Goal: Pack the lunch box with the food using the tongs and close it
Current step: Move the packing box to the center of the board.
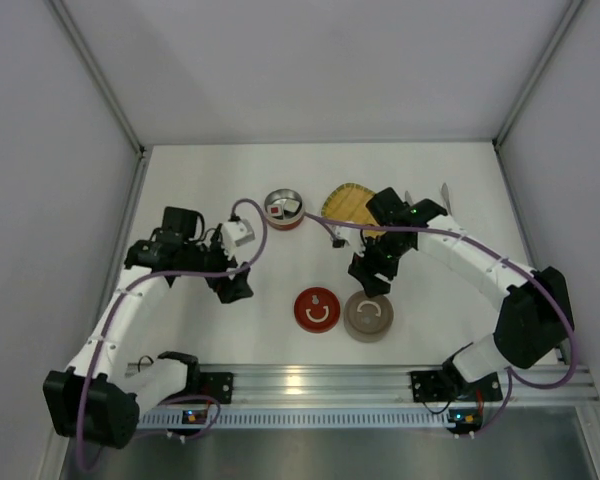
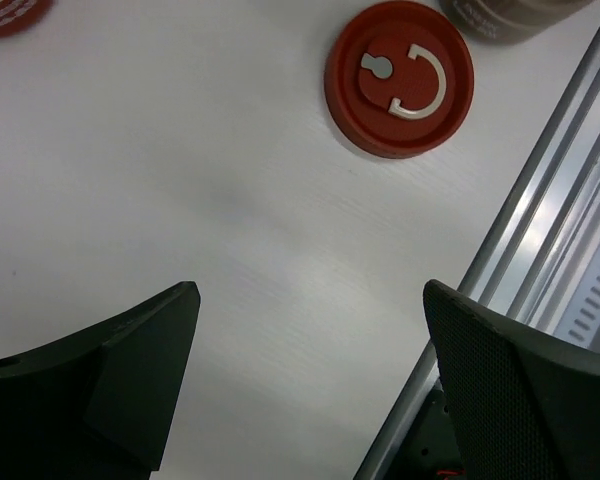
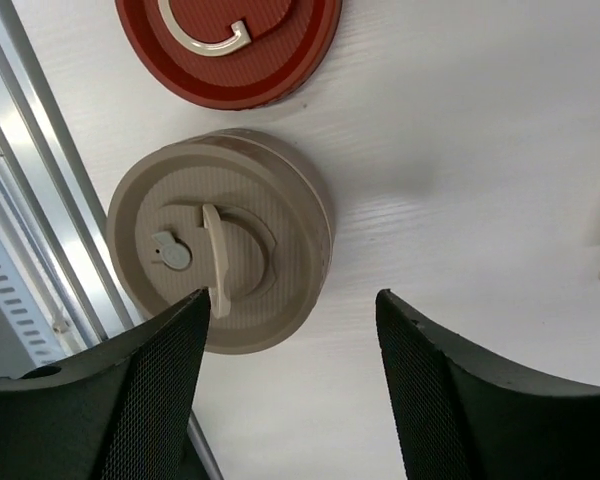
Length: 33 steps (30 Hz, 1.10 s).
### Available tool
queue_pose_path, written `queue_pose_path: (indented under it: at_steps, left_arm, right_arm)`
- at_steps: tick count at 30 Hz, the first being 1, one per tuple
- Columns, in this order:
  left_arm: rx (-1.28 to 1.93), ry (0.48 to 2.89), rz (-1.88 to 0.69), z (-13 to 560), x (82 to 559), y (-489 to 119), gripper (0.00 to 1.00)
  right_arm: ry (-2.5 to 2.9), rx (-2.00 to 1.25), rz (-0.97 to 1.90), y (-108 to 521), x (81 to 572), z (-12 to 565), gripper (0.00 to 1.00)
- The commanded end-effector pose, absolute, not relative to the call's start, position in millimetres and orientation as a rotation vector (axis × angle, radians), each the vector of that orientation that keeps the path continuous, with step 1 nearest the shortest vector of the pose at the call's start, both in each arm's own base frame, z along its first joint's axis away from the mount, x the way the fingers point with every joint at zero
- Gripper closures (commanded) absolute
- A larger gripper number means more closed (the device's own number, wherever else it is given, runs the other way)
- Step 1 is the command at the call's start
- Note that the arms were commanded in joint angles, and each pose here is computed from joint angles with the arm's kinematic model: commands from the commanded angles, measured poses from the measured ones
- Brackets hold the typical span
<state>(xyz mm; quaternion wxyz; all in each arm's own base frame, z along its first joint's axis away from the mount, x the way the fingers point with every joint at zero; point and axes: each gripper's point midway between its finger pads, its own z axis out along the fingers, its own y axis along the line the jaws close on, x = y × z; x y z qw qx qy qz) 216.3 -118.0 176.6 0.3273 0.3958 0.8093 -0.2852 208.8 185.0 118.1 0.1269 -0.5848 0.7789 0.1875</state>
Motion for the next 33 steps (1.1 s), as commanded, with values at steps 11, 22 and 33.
queue_pose_path:
  at_steps: [11, 22, 33]
  left_arm:
    - [1.088, 2.147, -0.623, 161, 242, -162, 0.05]
    - [1.107, 2.145, -0.63, 154, 242, -170, 0.05]
    - [1.263, 2.07, -0.198, 130, 252, -210, 0.14]
  right_arm:
    - [2.201, -1.709, 0.544, 177, 202, 104, 0.62]
    - [2.218, -1.692, 0.545, 181, 207, 93, 0.65]
    - [2.264, -1.247, 0.887, 185, 238, 144, 0.32]
